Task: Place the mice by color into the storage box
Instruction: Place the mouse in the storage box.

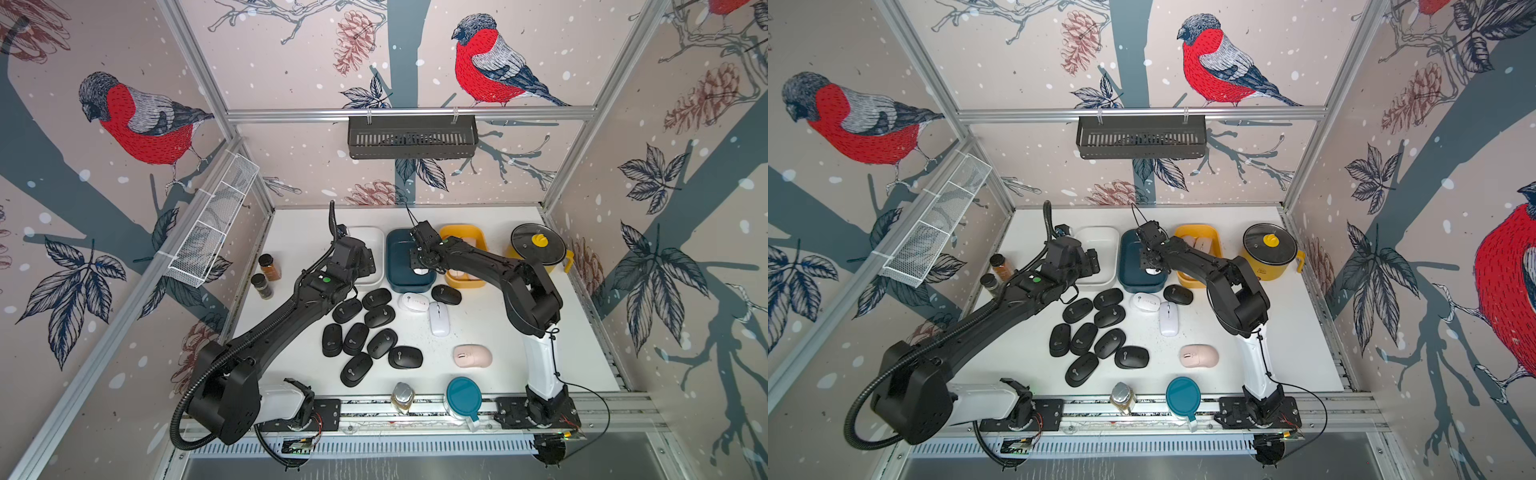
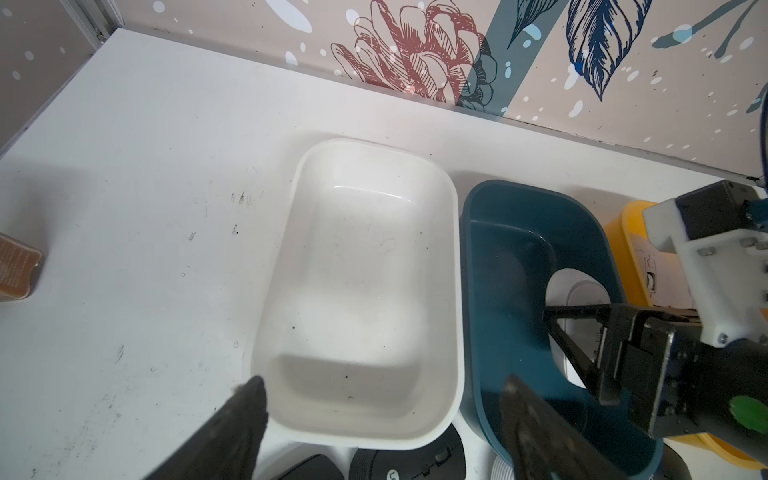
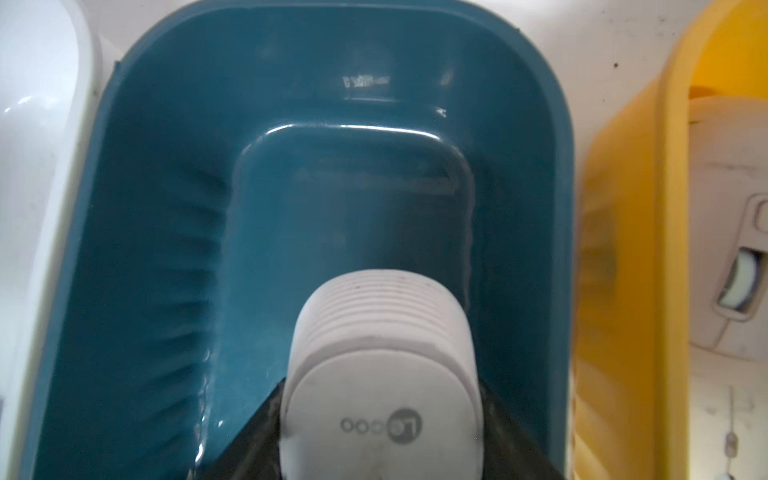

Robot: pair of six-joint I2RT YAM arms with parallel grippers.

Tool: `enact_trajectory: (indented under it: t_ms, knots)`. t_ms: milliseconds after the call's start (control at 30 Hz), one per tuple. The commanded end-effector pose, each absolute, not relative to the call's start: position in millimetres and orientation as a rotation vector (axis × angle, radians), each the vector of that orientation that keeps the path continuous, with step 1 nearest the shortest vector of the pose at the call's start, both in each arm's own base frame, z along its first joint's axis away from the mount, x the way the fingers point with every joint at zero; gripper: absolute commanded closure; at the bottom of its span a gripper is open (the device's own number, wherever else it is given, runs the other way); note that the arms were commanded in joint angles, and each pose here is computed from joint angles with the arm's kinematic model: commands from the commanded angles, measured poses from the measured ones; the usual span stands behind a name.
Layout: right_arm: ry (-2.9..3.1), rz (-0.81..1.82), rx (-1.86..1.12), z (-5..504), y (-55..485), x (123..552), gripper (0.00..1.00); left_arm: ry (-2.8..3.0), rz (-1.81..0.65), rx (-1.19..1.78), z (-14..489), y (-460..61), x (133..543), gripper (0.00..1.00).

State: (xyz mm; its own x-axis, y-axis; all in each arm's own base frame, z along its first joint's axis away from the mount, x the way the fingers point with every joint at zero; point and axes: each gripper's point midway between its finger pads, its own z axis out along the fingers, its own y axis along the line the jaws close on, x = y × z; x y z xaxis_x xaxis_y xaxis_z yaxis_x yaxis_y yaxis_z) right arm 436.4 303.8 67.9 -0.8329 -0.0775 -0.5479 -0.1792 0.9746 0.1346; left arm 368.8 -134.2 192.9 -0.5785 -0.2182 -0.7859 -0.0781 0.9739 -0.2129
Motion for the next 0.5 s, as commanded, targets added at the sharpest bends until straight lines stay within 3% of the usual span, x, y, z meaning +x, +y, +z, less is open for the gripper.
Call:
enact_trajectory:
  t_ms: [0, 467]
  knots:
    - [2.542, 0.237, -0.19, 66.9, 304.8, 440.3, 0.41, 2.159, -0.216, -0.231, 199.1, -135.4, 372.3, 0.13]
    - [2.547, 0.236, -0.182, 64.8, 304.7, 441.6, 0.41, 2.16, -0.222, -0.241, 201.8, -134.8, 371.1, 0.13]
